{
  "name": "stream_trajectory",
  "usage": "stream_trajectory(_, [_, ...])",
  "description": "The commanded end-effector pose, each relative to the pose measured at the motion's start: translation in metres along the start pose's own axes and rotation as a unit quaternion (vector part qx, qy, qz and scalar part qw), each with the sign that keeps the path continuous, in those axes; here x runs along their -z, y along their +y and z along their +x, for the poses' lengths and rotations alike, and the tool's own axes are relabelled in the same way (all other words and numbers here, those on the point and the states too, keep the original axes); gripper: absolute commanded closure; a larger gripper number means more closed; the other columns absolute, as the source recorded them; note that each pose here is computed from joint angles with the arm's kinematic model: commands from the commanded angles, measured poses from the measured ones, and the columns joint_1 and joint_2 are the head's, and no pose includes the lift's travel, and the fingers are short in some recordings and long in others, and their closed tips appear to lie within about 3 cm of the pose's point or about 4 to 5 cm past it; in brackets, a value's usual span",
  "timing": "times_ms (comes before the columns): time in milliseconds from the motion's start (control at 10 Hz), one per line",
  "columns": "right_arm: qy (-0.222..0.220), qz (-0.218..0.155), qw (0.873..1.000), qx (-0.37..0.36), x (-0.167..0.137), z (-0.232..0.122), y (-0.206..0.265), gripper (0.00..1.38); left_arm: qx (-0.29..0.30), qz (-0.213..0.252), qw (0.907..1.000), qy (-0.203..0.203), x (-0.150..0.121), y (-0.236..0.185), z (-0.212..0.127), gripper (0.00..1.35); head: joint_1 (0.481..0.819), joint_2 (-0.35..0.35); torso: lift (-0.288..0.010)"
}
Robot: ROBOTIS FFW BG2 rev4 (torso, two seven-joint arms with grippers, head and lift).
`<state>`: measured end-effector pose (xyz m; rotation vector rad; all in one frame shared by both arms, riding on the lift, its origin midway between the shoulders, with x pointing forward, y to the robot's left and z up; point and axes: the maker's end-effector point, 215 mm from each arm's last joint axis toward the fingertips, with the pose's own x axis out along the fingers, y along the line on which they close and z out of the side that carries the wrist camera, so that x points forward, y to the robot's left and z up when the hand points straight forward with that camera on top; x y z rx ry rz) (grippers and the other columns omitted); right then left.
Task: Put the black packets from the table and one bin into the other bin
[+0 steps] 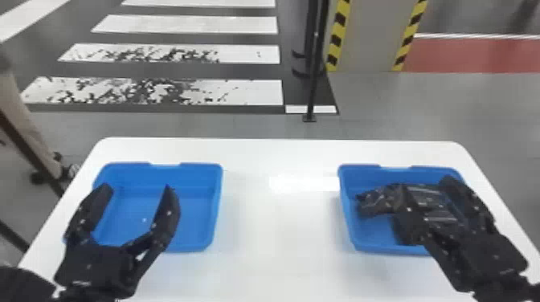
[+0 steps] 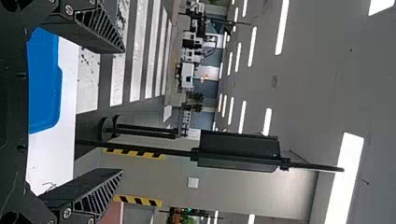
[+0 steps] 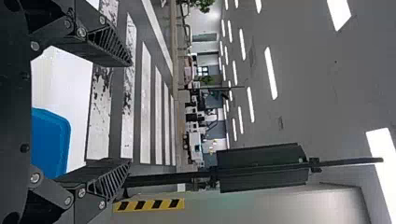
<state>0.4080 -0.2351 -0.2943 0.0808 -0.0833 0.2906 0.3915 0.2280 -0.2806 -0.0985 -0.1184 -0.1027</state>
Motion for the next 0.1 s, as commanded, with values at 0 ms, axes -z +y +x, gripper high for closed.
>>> stream_trajectory(0, [-0.001, -0.001, 1.0, -0.001, 0.0009, 0.0009, 0.0004, 0.33, 0.001, 0.001, 1.0, 0.006, 0.0044, -0.0007, 0.0006, 0.13, 0.695, -0.01, -0.11])
